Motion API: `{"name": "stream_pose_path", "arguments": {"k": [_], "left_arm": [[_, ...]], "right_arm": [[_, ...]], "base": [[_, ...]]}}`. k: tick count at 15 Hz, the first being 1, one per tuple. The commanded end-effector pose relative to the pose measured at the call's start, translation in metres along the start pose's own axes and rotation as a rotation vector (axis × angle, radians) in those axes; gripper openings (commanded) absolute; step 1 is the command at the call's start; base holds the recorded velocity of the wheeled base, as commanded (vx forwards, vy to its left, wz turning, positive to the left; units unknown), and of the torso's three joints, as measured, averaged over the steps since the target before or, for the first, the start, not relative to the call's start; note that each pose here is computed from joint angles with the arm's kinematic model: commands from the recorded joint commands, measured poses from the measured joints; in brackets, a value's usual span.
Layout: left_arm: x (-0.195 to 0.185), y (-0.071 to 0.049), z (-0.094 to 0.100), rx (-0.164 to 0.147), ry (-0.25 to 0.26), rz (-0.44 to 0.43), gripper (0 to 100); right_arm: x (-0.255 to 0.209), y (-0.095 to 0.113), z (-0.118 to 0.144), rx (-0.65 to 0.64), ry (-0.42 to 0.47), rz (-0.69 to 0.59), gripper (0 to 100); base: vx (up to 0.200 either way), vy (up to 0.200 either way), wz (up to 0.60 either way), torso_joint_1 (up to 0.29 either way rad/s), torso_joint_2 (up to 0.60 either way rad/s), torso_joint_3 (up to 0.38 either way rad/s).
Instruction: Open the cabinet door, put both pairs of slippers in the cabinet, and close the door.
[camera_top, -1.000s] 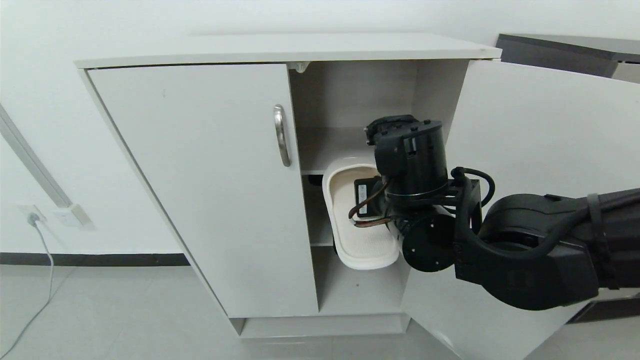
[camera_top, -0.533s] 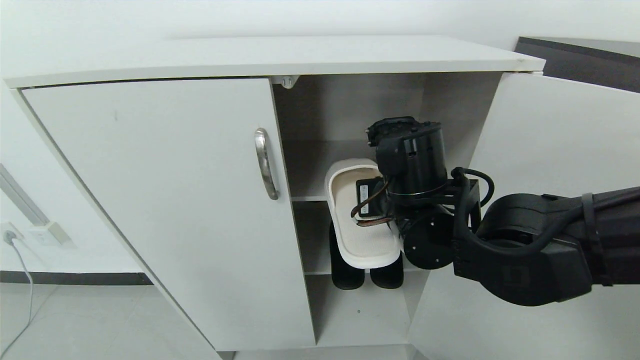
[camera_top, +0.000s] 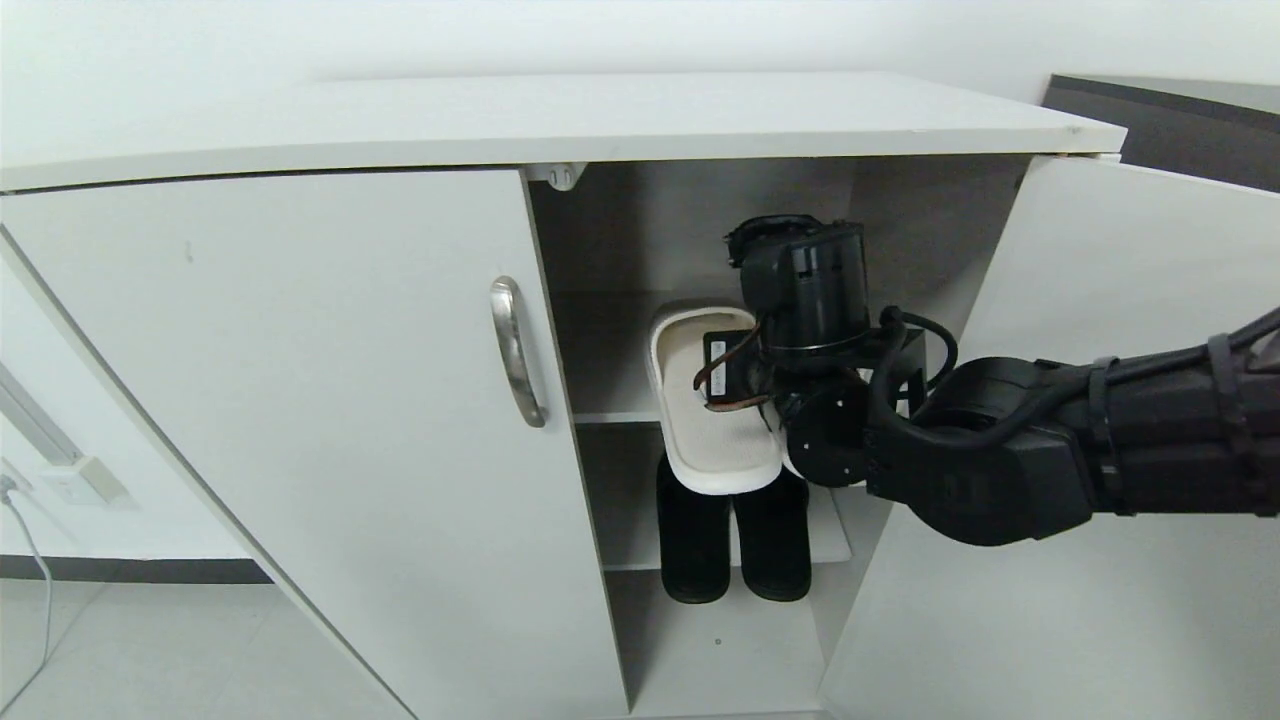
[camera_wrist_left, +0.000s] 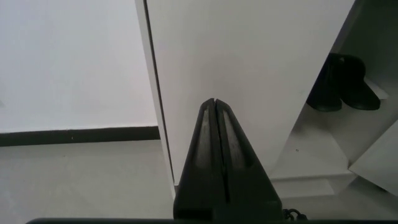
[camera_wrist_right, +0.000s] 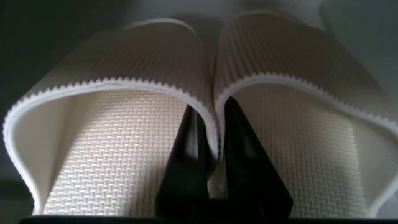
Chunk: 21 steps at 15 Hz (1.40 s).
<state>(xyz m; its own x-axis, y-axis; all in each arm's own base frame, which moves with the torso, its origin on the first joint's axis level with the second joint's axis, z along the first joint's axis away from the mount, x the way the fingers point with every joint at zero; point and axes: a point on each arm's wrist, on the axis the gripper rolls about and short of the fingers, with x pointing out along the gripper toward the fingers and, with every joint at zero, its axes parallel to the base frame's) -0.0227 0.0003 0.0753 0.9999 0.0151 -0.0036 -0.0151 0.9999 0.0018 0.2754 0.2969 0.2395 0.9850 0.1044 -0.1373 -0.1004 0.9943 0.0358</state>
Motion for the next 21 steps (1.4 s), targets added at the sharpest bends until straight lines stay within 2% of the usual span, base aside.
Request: {"name": "stream_pose_path", "arguments": {"k": [1, 6, 18, 19, 21], "left_arm": [[0.0, 0.0, 0.0, -0.002, 0.001, 0.0, 0], [0.0, 0.0, 0.0, -0.002, -0.001, 0.002, 0], [0.0, 0.0, 0.0, -0.003, -0.001, 0.003, 0], [0.0, 0.0, 0.0, -0.003, -0.001, 0.003, 0], [0.0, 0.0, 0.0, -0.003, -0.001, 0.003, 0]], "right_arm": [[0.025, 0.001, -0.003, 0.001, -0.005, -0.034, 0], [0.044, 0.003, 0.011, -0.001, -0.008, -0.044, 0], [0.061, 0.002, 0.002, -0.005, 0.008, -0.022, 0], [0.061, 0.002, 0.002, -0.007, 0.008, -0.024, 100], [0.06, 0.002, 0.001, -0.01, 0.012, -0.023, 100]], "base": [[0.0, 0.0, 0.0, 0.0, 0.0, 0.0], [0.0, 0.0, 0.0, 0.0, 0.0, 0.0], [0.0, 0.0, 0.0, 0.0, 0.0, 0.0], [0.0, 0.0, 0.0, 0.0, 0.0, 0.0], [0.0, 0.0, 0.0, 0.0, 0.0, 0.0]]}}
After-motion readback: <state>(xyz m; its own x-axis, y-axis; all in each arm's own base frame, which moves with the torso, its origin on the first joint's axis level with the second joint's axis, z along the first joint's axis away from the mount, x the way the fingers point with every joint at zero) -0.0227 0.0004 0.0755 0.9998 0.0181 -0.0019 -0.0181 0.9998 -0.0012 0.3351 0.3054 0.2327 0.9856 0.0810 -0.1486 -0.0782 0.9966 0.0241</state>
